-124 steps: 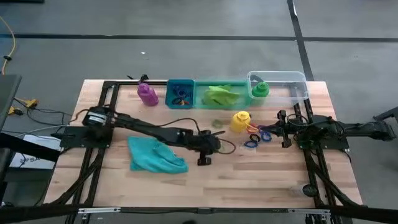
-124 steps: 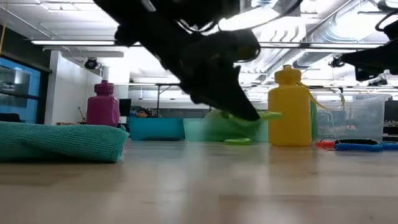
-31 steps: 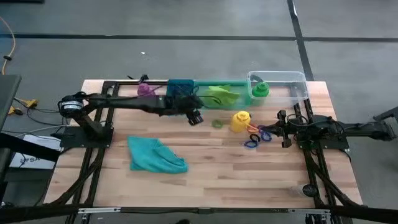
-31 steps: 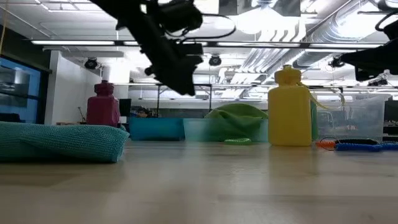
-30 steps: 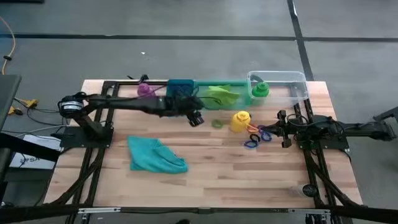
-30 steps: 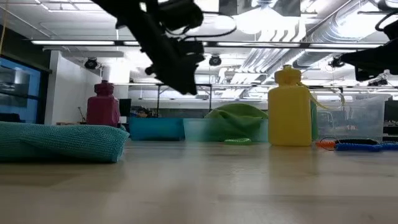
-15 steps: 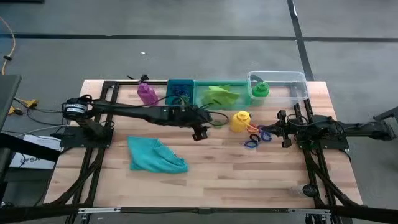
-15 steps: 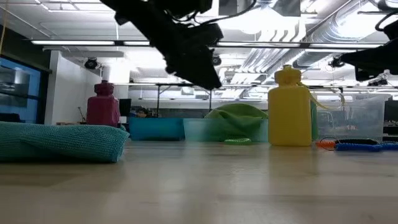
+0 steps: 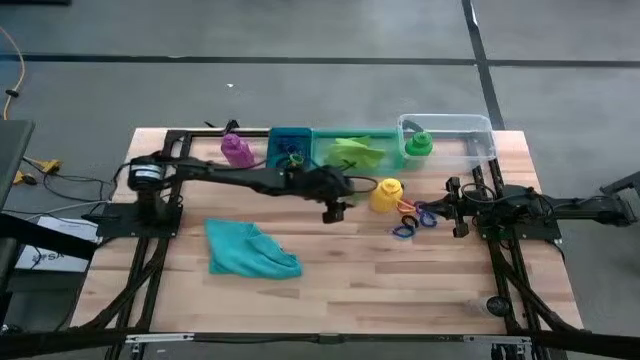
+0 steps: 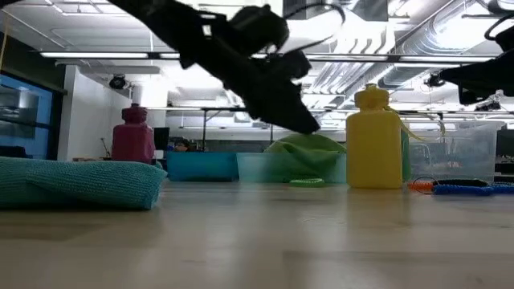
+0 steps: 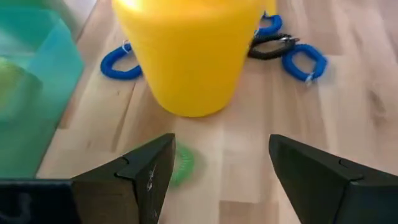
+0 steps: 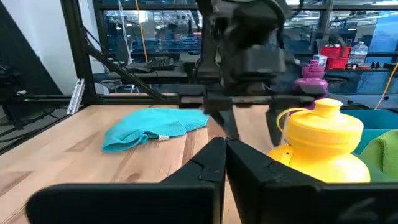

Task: Pick & Place Sports Items
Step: Put the green spring keychain into the blue bin

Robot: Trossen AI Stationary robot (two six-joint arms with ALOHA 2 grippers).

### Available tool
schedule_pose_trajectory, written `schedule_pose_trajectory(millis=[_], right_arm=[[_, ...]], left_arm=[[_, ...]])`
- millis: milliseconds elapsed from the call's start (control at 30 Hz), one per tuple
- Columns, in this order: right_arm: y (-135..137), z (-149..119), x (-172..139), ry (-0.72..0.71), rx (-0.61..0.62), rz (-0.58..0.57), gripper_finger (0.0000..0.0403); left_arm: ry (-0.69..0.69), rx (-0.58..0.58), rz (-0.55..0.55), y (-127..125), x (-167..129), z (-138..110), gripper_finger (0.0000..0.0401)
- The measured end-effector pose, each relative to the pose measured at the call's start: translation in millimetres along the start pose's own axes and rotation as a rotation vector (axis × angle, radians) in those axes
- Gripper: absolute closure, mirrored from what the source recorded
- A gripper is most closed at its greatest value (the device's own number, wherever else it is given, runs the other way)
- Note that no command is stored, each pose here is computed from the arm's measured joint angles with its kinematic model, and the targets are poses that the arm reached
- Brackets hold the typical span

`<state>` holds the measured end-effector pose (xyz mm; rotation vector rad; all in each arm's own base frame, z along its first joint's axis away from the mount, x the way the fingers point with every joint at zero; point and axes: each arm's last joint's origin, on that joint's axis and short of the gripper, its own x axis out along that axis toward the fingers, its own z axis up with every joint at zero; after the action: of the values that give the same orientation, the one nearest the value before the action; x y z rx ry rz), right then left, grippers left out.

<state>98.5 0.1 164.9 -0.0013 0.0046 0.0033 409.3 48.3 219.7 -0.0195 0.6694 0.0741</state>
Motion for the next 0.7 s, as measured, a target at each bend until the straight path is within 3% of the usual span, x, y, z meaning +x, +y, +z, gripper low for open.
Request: schedule_pose_trajectory(millis=[700], right_arm=[[0, 0, 0, 0.000, 0.000, 0.000, 0.0403]], left_arm=[[0.115, 0.033, -0.041, 20, 67, -50, 0.0193]])
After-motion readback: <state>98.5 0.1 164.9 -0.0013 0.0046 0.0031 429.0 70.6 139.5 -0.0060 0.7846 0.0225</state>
